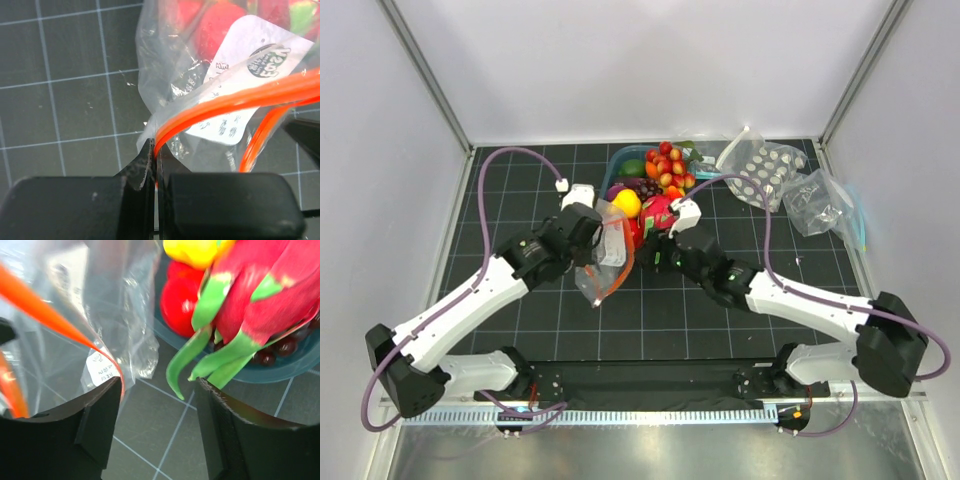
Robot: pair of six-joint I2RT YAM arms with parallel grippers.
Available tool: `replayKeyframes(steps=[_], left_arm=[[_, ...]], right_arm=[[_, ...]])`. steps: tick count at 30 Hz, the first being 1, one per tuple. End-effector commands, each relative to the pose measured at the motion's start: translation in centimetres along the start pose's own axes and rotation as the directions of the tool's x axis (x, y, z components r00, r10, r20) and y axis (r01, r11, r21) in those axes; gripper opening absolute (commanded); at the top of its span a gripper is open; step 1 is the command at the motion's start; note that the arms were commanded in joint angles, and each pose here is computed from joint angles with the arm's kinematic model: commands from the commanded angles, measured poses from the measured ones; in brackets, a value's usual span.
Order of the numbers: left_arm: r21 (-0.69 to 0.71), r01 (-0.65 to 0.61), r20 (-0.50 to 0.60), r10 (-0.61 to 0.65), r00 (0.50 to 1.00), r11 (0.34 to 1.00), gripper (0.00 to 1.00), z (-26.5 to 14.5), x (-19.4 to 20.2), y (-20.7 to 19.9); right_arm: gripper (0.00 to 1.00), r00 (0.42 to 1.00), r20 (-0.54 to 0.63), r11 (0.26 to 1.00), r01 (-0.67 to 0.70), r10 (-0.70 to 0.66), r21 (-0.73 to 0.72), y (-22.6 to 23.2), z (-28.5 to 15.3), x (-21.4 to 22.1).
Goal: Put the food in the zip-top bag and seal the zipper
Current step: Pick up the fake fruit from the bin.
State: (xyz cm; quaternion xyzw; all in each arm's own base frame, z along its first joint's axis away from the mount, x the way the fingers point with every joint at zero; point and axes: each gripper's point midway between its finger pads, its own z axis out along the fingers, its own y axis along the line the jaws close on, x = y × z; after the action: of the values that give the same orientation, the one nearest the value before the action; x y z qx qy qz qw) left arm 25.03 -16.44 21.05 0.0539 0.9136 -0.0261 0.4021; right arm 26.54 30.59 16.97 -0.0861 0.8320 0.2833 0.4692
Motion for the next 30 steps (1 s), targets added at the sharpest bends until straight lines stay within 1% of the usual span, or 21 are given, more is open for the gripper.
replayKeyframes(steps=[1,4,5,8,9,11,12,13,14,15,16,17,21,24,26,30], left_arm=[[-0.044,0.016,0.093,-0.012,0.996,0.999,0.0,-1.9,-2.9,1.3],[-0.15,-0.012,0.069,0.023,0.997,0.989,0.0,-2.9,-3.0,3.4],[-0.214,-0.025,0.054,0.037,0.998,0.977,0.0,-3.6,-3.2,4.7],[-0.262,-0.025,0.038,0.037,0.999,0.965,0.0,-4.6,-3.9,5.5],[-0.3,-0.052,0.013,0.058,0.998,0.952,0.0,-5.1,-3.6,6.4],[-0.337,-0.056,0.009,0.063,0.998,0.94,0.0,-6.0,-4.1,7.1],[-0.384,-0.091,-0.02,0.09,0.996,0.919,0.0,-6.2,-3.9,7.9],[-0.403,-0.099,-0.031,0.095,0.995,0.91,0.0,-6.3,-3.8,8.2],[-0.418,-0.104,-0.032,0.1,0.995,0.903,0.0,-6.5,-4.1,8.4],[-0.439,-0.125,-0.053,0.113,0.992,0.89,0.0,-6.5,-3.9,8.7],[-0.455,-0.128,-0.052,0.117,0.992,0.881,0.0,-6.4,-4.0,8.9],[-0.459,-0.134,-0.055,0.122,0.991,0.878,0.0,-6.2,-3.9,8.9],[-0.46,-0.175,-0.11,0.139,0.984,0.871,0.0,-4.3,-3.1,7.9],[-0.387,-0.194,-0.142,0.15,0.978,0.901,0.0,-2.2,-2.1,6.0],[-0.329,-0.183,-0.144,0.142,0.979,0.927,0.0,-0.7,-1.6,4.4],[-0.263,-0.182,-0.157,0.144,0.977,0.948,0.0,1.2,-0.8,2.6]], right_arm=[[0.7,0.992,0.124,0.999,-0.003,0.008,-0.038,1.2,-1.6,-3.8],[0.74,0.993,0.12,0.999,0.004,0.001,-0.042,1.3,-2.1,-4.1],[0.75,0.993,0.115,0.999,0.01,-0.004,-0.047,1.5,-2.1,-4.1],[0.77,0.993,0.114,0.999,0.01,-0.005,-0.04,1.3,-2.2,-4.2],[0.77,0.994,0.113,1.0,0.01,-0.008,-0.023,1.0,-2.2,-4.1],[0.77,0.994,0.108,1.0,0.011,-0.012,0.008,0.5,-2.1,-4.1],[0.78,0.994,0.103,0.999,0.016,-0.019,0.029,0.2,-2.2,-4.2],[0.84,0.995,0.094,0.996,0.02,-0.027,0.081,-0.8,-2.2,-3.9],[0.87,0.996,0.085,0.993,0.025,-0.034,0.111,-1.4,-2.3,-3.8],[0.93,0.996,0.088,0.991,0.022,-0.034,0.132,-1.7,-2.4,-4.0],[0.97,0.994,0.1,0.985,0.016,-0.034,0.17,-2.5,-2.4,-4.2],[1.0,0.994,0.102,0.983,0.013,-0.032,0.182,-2.8,-2.5,-4.3],[1.0,0.996,0.078,0.97,0.019,-0.039,0.241,-3.9,-1.9,-4.1],[0.99,0.997,0.065,0.962,0.024,-0.043,0.27,-4.2,-1.0,-3.9],[1.0,0.998,0.056,0.963,0.025,-0.041,0.268,-4.1,0.0,-3.7],[0.99,0.999,0.031,0.954,0.019,-0.03,0.3,-4.5,1.9,-3.2]])
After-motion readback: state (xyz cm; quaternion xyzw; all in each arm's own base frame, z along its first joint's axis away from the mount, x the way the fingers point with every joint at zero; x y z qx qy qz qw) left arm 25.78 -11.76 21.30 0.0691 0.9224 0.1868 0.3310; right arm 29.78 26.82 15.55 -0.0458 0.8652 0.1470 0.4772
